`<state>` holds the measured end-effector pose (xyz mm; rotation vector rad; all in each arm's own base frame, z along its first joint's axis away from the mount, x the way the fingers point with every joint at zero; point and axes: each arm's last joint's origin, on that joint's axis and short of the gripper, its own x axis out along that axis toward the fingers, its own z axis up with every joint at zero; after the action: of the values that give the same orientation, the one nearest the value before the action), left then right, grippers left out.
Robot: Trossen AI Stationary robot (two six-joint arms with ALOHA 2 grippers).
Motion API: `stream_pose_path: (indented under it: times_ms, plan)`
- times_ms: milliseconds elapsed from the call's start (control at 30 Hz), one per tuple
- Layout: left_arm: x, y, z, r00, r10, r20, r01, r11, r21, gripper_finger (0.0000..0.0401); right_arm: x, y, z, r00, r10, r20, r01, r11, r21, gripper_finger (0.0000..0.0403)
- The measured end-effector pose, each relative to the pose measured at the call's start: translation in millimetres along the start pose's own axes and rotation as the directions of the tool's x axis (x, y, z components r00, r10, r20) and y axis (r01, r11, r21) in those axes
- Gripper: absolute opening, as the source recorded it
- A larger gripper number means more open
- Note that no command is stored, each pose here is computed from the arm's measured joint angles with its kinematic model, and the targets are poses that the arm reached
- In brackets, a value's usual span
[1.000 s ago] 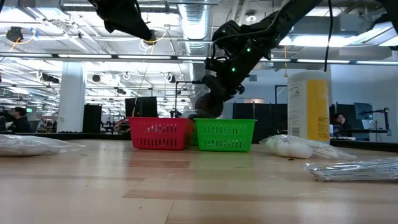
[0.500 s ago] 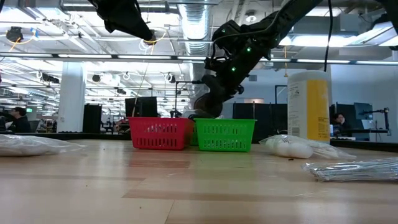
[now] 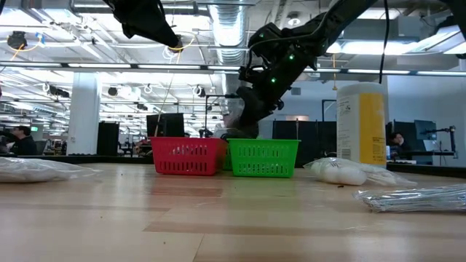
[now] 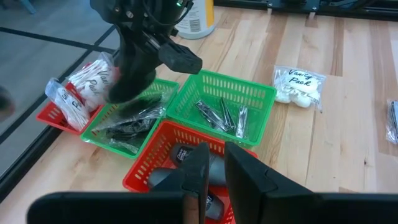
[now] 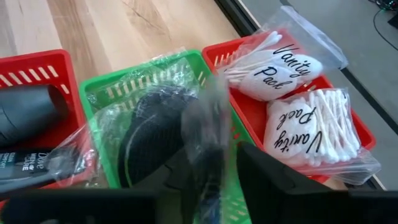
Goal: Pick & Place Travel size toiletries
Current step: Put the black hairbrush into the top green bin, then put the silver nail cutter into the bottom green bin
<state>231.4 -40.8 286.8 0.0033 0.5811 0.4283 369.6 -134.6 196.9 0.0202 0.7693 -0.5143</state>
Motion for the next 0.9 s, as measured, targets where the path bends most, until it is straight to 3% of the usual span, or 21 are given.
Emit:
stream_pose_path:
  times_ms: [267, 467, 633, 900]
  plan:
    - [0, 0, 0, 1.0, 0.0, 0.0, 0.0, 1.0, 0.0, 0.0044, 0, -1, 1, 1.0, -0.017, 0.012, 0.017, 1.0, 0.003, 0.0169]
    - [0, 0, 0, 1.0, 0.0, 0.0, 0.0, 1.0, -0.001, 0.0044, -15, 5, 16, 0.993, 0.023, 0.119, -0.024, 1.0, 0.01, 0.02]
    - [0, 0, 0, 1.0, 0.0, 0.0, 0.0, 1.0, 0.0, 0.0044, -26, 24, 15, 0.985, 0.137, 0.102, -0.136, 0.991, -0.018, 0.0209]
    - [0, 0, 0, 1.0, 0.0, -0.001, 0.0, 1.0, 0.001, 0.0044, -65, 69, 3, 0.969, 0.243, -0.04, -0.245, 0.967, -0.068, 0.0193]
